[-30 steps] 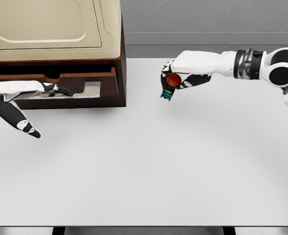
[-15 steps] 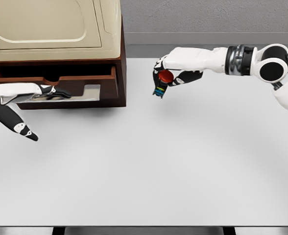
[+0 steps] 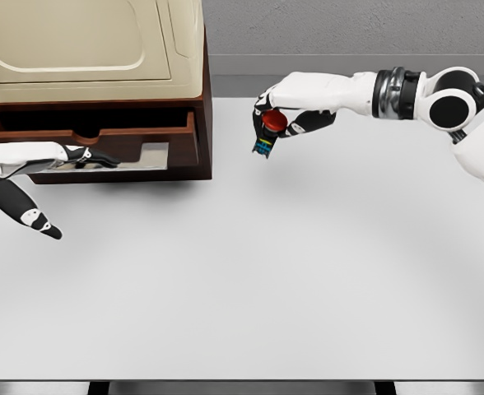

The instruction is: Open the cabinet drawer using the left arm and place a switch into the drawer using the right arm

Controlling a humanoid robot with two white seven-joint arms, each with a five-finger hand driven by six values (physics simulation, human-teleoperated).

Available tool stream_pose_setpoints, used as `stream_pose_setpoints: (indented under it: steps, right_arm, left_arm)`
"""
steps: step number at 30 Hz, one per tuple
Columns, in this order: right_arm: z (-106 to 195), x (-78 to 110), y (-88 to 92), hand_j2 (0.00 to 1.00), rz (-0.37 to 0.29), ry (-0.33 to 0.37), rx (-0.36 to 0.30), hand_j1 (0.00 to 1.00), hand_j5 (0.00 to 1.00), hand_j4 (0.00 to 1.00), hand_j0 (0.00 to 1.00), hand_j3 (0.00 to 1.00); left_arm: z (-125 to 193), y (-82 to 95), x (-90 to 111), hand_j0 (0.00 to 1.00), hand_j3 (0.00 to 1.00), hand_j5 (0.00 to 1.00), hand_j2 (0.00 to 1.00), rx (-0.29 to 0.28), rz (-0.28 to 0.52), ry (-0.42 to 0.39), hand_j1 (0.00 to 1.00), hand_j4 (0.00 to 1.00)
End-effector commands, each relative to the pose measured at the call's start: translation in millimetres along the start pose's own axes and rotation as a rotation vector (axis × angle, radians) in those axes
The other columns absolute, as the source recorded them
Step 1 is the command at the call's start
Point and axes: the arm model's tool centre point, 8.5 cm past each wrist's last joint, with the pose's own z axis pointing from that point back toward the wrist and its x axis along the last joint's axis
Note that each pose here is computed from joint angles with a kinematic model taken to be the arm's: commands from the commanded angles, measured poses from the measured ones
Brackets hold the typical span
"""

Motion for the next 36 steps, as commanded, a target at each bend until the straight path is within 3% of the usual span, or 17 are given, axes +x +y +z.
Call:
stream_pose_setpoints:
  steps: [1, 36]
  right_arm:
    - [0.2, 0.0, -0.3, 0.43, -0.005, -0.001, -0.003, 0.43, 0.43, 0.43, 0.43, 0.43]
    - [-0.4, 3.9, -11.1, 0.43, 0.016, -0.009, -0.016, 0.43, 0.43, 0.43, 0.43, 0.43]
  left_arm:
    - [3.1, -0.3, -2.7, 1.00, 1.00, 1.00, 1.00, 0.004, 0.003, 0.012, 1.00, 1.00]
    - [6.9, -5.5, -6.8, 1.00, 1.00, 1.00, 1.00, 0.008, 0.089, -0.014, 1.00, 1.00]
